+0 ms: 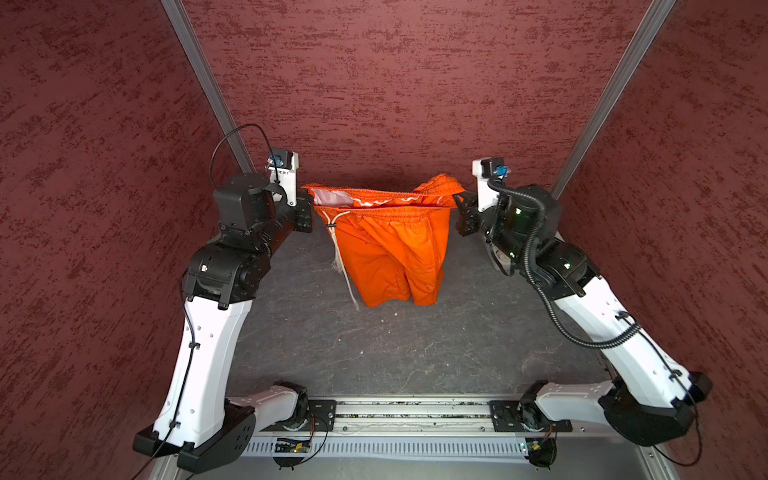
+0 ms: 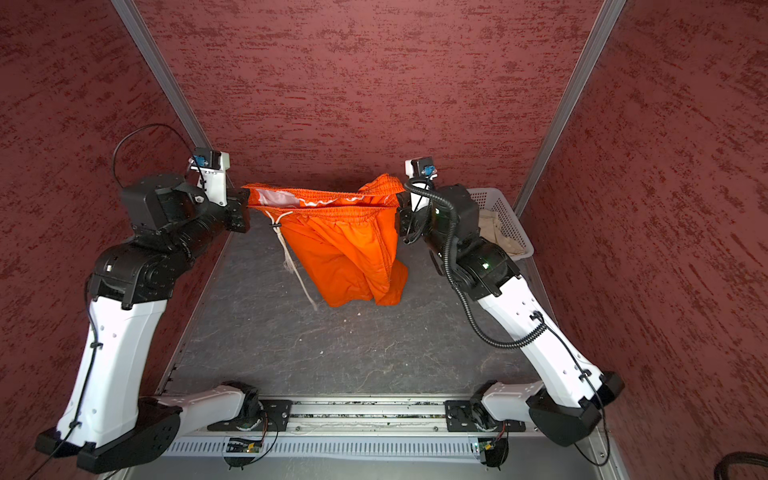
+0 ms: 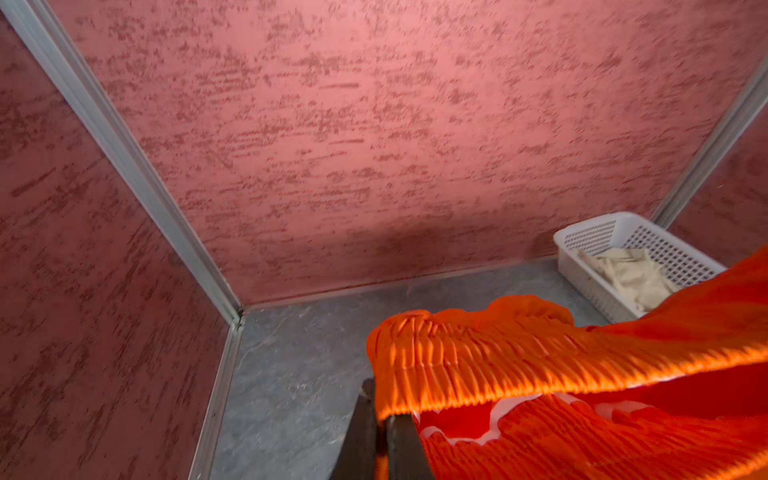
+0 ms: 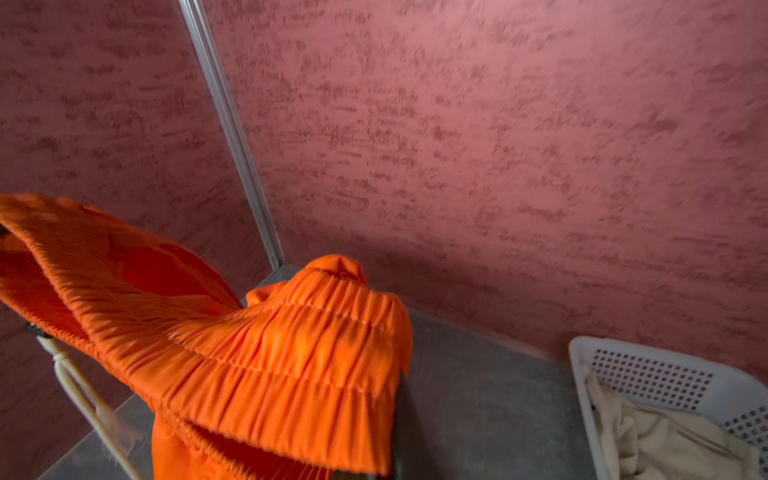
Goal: Fold and stack the shorts
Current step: 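Lower the held waistband onto the table with both grippers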
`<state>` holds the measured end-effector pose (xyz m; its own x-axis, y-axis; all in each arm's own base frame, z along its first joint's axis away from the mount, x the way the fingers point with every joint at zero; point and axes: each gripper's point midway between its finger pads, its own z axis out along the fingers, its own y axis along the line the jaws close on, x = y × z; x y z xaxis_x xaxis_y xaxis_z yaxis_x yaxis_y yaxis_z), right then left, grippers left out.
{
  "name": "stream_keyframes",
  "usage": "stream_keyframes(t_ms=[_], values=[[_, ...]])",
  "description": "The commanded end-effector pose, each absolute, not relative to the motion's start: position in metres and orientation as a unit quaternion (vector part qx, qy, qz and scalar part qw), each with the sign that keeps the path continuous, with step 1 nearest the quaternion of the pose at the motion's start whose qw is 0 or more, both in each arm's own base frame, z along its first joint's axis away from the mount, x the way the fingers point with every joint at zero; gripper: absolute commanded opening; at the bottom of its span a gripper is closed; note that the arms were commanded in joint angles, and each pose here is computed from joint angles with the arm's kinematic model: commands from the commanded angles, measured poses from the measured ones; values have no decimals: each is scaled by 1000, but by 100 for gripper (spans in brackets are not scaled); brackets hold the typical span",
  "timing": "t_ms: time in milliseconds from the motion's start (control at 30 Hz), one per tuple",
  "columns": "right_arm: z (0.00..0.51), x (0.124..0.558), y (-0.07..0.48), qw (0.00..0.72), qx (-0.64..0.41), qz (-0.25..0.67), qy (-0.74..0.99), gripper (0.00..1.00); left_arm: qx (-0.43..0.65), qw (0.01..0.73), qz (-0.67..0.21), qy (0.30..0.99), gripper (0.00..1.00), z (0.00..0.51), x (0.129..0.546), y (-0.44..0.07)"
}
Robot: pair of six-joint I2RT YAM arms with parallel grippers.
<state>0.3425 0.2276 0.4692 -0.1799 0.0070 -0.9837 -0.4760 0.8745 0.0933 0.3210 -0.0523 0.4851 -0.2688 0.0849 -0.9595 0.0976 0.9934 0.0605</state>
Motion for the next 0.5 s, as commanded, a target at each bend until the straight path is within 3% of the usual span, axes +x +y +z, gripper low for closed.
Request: stream_keyframes(t_ms=[0, 133, 333, 467], values=[[436, 333, 256, 539, -197, 251, 779, 0, -5, 626, 58, 778, 7, 505, 301, -14], [436, 306, 306, 488, -267, 316, 769, 0, -25, 655, 87, 750, 8, 531, 282, 5], [481, 238, 354, 423, -353, 497, 671, 0, 3, 675, 131, 726, 8, 571, 284, 10], [443, 262, 352, 372, -274, 527, 713, 0, 46, 661, 134, 737, 9, 568, 324, -7]])
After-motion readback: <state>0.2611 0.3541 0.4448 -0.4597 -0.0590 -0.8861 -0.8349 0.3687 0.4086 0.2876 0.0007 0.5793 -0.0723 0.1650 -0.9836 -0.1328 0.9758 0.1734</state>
